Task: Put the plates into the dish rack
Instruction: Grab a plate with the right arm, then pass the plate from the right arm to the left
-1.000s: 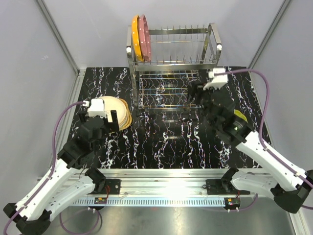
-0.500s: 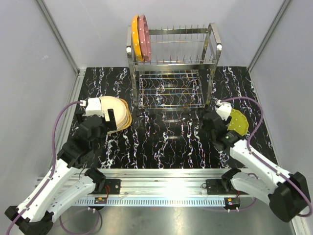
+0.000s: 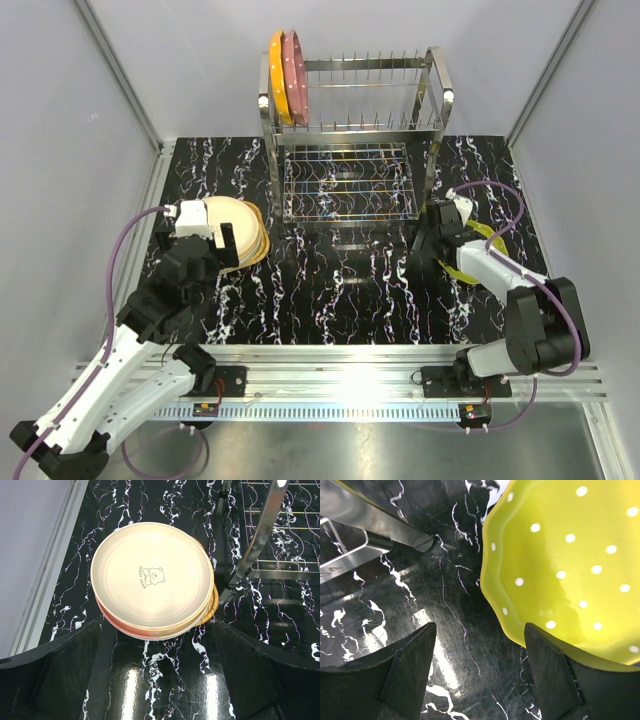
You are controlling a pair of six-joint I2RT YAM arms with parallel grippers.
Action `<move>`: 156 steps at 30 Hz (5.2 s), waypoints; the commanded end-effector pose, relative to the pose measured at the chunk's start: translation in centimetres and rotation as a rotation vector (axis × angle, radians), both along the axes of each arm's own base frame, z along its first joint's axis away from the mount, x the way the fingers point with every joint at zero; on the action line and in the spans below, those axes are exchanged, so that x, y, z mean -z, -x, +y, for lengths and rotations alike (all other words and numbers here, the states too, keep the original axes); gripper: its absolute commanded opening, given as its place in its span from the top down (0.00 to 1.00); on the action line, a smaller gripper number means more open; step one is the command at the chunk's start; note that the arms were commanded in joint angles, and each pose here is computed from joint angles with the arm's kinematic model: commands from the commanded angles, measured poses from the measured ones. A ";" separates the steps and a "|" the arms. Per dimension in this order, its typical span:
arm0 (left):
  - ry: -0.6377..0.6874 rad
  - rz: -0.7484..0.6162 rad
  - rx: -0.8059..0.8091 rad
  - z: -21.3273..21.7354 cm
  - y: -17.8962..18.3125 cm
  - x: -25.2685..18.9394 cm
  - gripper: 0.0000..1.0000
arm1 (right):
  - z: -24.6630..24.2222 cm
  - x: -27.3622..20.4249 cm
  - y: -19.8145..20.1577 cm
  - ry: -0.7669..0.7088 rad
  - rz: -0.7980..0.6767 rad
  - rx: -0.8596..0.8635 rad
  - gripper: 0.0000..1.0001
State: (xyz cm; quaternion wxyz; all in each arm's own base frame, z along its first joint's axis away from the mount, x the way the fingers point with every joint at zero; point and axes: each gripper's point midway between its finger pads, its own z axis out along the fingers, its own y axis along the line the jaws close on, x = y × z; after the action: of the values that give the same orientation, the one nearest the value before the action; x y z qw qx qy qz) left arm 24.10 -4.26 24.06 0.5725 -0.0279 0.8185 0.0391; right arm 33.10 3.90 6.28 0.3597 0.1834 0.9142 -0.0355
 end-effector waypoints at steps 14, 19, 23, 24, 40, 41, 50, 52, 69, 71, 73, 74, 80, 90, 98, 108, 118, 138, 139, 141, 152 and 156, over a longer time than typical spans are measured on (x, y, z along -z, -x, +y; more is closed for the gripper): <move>0.041 -0.048 0.020 -0.3 0.0 -1.4 0.01 | 0.6 3.0 -2.3 -0.107 0.121 -0.004 0.24; 0.047 -0.053 0.025 -0.4 0.1 -1.6 0.01 | 0.7 3.3 -2.2 -0.109 0.140 -0.006 0.26; 0.050 -0.053 0.031 -0.5 0.1 -1.6 0.01 | 1.0 3.4 -1.7 -0.124 0.151 -0.028 0.38; 0.050 -0.052 0.034 -0.5 0.0 -1.6 0.01 | 1.0 3.5 -1.4 -0.129 0.151 -0.028 0.41; 0.058 -0.050 0.053 -0.8 0.1 -1.6 0.01 | 3.1 4.7 0.4 -0.213 0.196 -0.033 0.61; 0.060 -0.053 0.054 -0.9 0.1 -1.7 0.01 | 3.6 4.4 0.6 -0.219 0.189 -0.037 0.61; 0.064 -0.054 0.061 -0.9 0.2 -1.7 0.01 | 5.7 4.4 2.9 -0.214 0.177 -0.010 0.62; 0.065 -0.055 0.063 -0.9 0.2 -1.8 0.01 | 6.7 4.1 3.4 -0.227 0.159 -0.013 0.64; 0.068 -0.057 0.066 -0.9 0.3 -1.8 0.01 | 20.0 3.1 6.8 -0.181 0.133 -0.438 0.50; 0.069 -0.057 0.068 -1.0 0.3 -1.8 0.01 | 20.9 2.8 7.1 -0.129 0.155 -0.488 0.48; 0.067 -0.055 0.067 -1.0 0.3 -1.7 0.01 | 20.1 3.3 7.1 -0.034 0.201 -0.488 0.46; 0.067 -0.055 0.066 -1.0 0.3 -1.7 0.01 | 19.8 3.5 7.2 -0.009 0.216 -0.482 0.46; 0.066 -0.052 0.067 -1.0 0.3 -1.6 0.01 | 18.5 4.3 7.7 0.050 0.262 -0.452 0.53; 0.067 -0.046 0.077 -1.2 0.3 -1.5 0.01 | 17.5 5.5 7.3 0.193 0.280 -0.425 0.56; 0.068 -0.048 0.077 -1.2 0.3 -1.6 0.01 | 18.0 6.2 7.3 0.283 0.298 -0.438 0.62; 0.066 -0.043 0.078 -1.3 0.2 -1.5 0.01 | 19.0 5.7 7.5 0.377 0.294 -0.465 0.89; 0.082 -0.040 0.053 -1.1 0.2 -1.6 0.01 | 24.4 -0.4 8.2 0.245 0.135 -0.607 1.00; 0.620 0.311 0.387 -15.0 0.3 3.1 0.01 | 28.0 -9.8 13.5 -0.269 -0.162 -0.811 1.00; 0.680 0.302 0.398 -16.0 -0.1 2.7 0.01 | 28.1 -10.3 13.8 -0.289 -0.169 -0.828 1.00; 0.721 0.360 0.426 -17.5 0.1 4.2 0.01 | 28.2 -10.3 14.4 -0.298 -0.181 -0.861 1.00; 0.789 0.435 0.462 -22.5 -0.5 6.5 0.01 | 28.7 -10.7 17.6 -0.396 -0.208 -0.970 1.00; 0.791 0.465 0.497 -24.3 -0.1 7.3 0.01 | 29.1 -11.1 18.2 -0.426 -0.229 -0.991 1.00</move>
State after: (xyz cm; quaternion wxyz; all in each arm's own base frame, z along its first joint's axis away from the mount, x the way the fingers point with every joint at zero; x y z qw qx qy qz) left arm 23.81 -26.22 14.94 0.3047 -0.0481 0.8805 -0.3599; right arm 15.25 30.82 13.78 0.3558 -0.2009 0.8704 0.2746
